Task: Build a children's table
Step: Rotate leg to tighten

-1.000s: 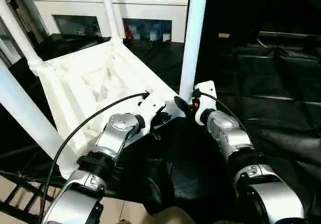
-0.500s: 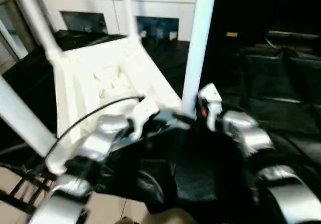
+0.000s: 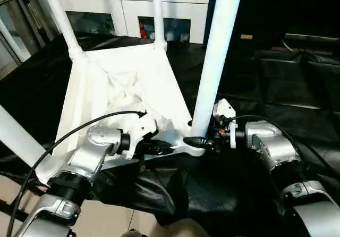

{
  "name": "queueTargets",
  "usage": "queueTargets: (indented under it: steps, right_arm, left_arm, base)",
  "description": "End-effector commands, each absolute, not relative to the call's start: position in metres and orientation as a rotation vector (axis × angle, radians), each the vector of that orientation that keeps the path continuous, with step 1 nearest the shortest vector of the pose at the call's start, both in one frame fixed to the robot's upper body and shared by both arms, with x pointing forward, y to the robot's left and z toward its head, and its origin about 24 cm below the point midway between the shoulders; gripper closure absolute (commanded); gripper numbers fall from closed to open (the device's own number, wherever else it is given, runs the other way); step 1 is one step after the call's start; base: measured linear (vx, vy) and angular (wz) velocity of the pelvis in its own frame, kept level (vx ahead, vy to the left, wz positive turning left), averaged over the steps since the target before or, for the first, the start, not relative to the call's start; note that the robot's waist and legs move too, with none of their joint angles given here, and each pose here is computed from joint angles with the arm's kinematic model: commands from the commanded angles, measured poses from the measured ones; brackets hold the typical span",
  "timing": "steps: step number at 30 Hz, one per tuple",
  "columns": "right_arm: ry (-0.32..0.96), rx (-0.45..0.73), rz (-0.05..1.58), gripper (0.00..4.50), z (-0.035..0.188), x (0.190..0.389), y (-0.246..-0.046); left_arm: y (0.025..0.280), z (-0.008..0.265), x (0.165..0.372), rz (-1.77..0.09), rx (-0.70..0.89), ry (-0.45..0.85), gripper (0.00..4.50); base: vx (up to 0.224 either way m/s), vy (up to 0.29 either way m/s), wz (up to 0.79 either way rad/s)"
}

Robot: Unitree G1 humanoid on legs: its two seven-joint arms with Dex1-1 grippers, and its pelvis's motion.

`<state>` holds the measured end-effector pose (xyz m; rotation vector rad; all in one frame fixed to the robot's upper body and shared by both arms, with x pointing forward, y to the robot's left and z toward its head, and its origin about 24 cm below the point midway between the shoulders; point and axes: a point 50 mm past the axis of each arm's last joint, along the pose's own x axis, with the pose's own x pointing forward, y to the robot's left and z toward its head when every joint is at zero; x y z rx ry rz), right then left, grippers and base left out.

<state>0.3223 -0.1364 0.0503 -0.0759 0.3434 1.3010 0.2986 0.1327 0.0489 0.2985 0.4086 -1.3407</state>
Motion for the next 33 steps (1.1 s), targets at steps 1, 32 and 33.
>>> queueTargets:
  steps: [1, 32, 33]
  right_arm:
    - [0.331, -0.079, 1.304, 1.43, 0.053, 0.321, -0.138]
    - [0.365, 0.120, 0.683, 1.27, 0.023, 0.342, -0.063]
    - [0.361, 0.125, 0.689, 1.15, 0.024, 0.343, -0.064]
  left_arm:
    - [0.127, 0.059, 0.297, -1.403, 0.291, 0.355, 4.50]
    - [0.059, 0.065, 0.337, -0.981, 0.226, 0.243, 4.50]
    - [0.060, 0.065, 0.335, -0.998, 0.226, 0.242, 4.50]
  base:
    - [0.000, 0.000, 0.00]
    - [0.000, 0.000, 0.00]
    - [0.000, 0.000, 0.00]
